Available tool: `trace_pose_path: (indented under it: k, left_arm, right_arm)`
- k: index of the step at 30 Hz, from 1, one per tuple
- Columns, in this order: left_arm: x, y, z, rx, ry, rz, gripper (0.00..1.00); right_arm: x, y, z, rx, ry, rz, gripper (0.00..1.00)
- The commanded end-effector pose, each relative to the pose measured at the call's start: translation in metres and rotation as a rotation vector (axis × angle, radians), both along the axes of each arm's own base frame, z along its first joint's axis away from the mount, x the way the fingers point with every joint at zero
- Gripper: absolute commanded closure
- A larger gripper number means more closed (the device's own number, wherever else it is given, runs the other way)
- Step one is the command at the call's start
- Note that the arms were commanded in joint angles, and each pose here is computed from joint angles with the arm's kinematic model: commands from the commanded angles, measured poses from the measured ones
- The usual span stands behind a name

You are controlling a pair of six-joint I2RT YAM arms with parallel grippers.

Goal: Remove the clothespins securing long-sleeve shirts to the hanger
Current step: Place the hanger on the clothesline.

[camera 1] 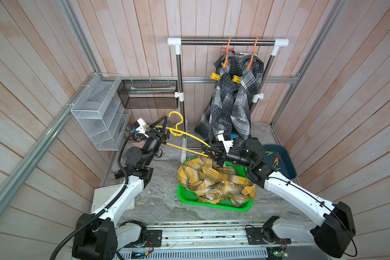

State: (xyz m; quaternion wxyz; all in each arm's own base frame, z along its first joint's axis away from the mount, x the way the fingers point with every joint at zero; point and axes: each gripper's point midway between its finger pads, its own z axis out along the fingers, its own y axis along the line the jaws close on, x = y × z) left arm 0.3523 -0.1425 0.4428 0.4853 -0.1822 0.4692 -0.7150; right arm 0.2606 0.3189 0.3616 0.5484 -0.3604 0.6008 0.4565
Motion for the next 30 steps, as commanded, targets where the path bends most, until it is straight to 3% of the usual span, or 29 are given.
trace_pose_path:
  k: [1, 3, 7, 15, 24, 30]
  left_arm:
    - [-0.016, 0.007, 0.022, 0.067, -0.107, 0.011, 0.12]
    - [-0.018, 0.016, 0.022, 0.101, -0.115, 0.048, 0.00]
    - [-0.021, 0.041, 0.021, 0.189, -0.131, 0.155, 0.00]
    - [-0.016, 0.097, -0.002, 0.509, -0.069, 0.446, 0.00]
    - [-0.016, 0.119, -0.027, 0.797, 0.004, 0.607, 0.00]
    - [-0.019, 0.133, -0.041, 0.925, 0.051, 0.696, 0.00]
  right_arm:
    - [0.012, -0.011, 0.013, -0.013, 0.059, -0.110, 1.00]
    - [0.015, -0.016, 0.019, -0.036, 0.082, -0.181, 1.00]
    - [0.013, -0.025, 0.029, -0.062, 0.129, -0.279, 1.00]
    - [0.011, -0.048, 0.051, -0.138, 0.222, -0.536, 1.00]
    - [0.018, -0.046, 0.077, -0.273, 0.243, -0.769, 1.00]
    - [0.024, -0.038, 0.098, -0.351, 0.212, -0.854, 1.00]
